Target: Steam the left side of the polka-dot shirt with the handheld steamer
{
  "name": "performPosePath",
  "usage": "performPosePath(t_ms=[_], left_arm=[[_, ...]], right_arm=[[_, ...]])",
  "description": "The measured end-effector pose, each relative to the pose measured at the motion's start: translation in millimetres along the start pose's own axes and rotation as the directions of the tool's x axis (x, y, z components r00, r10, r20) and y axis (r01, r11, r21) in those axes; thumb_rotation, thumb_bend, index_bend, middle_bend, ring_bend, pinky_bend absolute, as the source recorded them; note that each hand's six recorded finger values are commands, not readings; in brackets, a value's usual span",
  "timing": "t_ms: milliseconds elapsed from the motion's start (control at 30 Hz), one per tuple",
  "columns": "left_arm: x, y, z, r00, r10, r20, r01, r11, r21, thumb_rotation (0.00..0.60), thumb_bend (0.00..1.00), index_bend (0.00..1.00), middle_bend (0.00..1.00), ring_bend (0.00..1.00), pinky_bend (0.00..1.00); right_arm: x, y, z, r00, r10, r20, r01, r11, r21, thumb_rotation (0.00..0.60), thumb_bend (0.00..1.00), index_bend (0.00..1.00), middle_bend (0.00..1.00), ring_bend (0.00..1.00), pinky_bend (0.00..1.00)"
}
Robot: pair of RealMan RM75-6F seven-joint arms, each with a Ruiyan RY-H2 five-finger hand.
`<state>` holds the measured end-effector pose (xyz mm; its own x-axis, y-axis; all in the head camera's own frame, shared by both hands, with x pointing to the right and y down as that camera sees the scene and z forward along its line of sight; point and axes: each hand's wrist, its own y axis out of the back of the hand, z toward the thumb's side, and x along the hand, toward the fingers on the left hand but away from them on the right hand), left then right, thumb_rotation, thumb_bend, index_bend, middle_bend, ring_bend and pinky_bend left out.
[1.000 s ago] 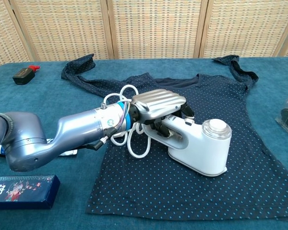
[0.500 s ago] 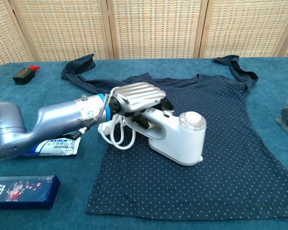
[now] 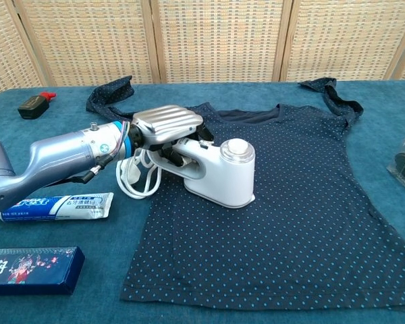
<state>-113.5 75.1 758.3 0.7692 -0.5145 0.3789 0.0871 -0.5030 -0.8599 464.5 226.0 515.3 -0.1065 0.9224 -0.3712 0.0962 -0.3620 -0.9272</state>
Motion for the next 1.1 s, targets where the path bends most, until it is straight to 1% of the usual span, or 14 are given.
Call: performPosePath(t_ms=[267,567,767,1000,1100], left_arm=[[-5,-5,16,0.998,0.005,0.064,-0.004,1.000,-0.014,0.600,0.66,1.00,0.85,0.77,0.86],[-14,-7,37,0.986,0.011,0.164,-0.003,0.999,-0.053,0.600,0.66,1.00,0.85,0.77,0.86],[-25,-8,46,0.971,0.001,0.238,0.011,0.999,-0.050,0.600,0.67,1.00,0.85,0.77,0.86],[-42,-5,53,0.944,-0.022,0.329,0.038,0.998,-0.043,0.600,0.68,1.00,0.85,0.77,0.86],[-46,-7,56,0.932,-0.039,0.361,0.048,0.999,-0.014,0.600,0.68,1.00,0.85,0.77,0.86]], right_arm=[[0,0,0,1.000,0.000,0.001,0.000,1.000,-0.001,0.600,0.00,0.10,0.00,0.00,0.00],[0,-1,1,1.000,0.003,-0.002,-0.003,1.000,0.000,0.600,0.00,0.10,0.00,0.00,0.00],[0,-1,2,1.000,0.002,-0.004,-0.002,1.000,0.001,0.600,0.00,0.10,0.00,0.00,0.00],[0,-2,3,1.000,0.003,-0.007,-0.003,1.000,0.002,0.600,0.00,0.10,0.00,0.00,0.00],[0,-2,3,1.000,0.003,-0.007,-0.003,1.000,0.004,0.600,0.00,0.10,0.00,0.00,0.00]])
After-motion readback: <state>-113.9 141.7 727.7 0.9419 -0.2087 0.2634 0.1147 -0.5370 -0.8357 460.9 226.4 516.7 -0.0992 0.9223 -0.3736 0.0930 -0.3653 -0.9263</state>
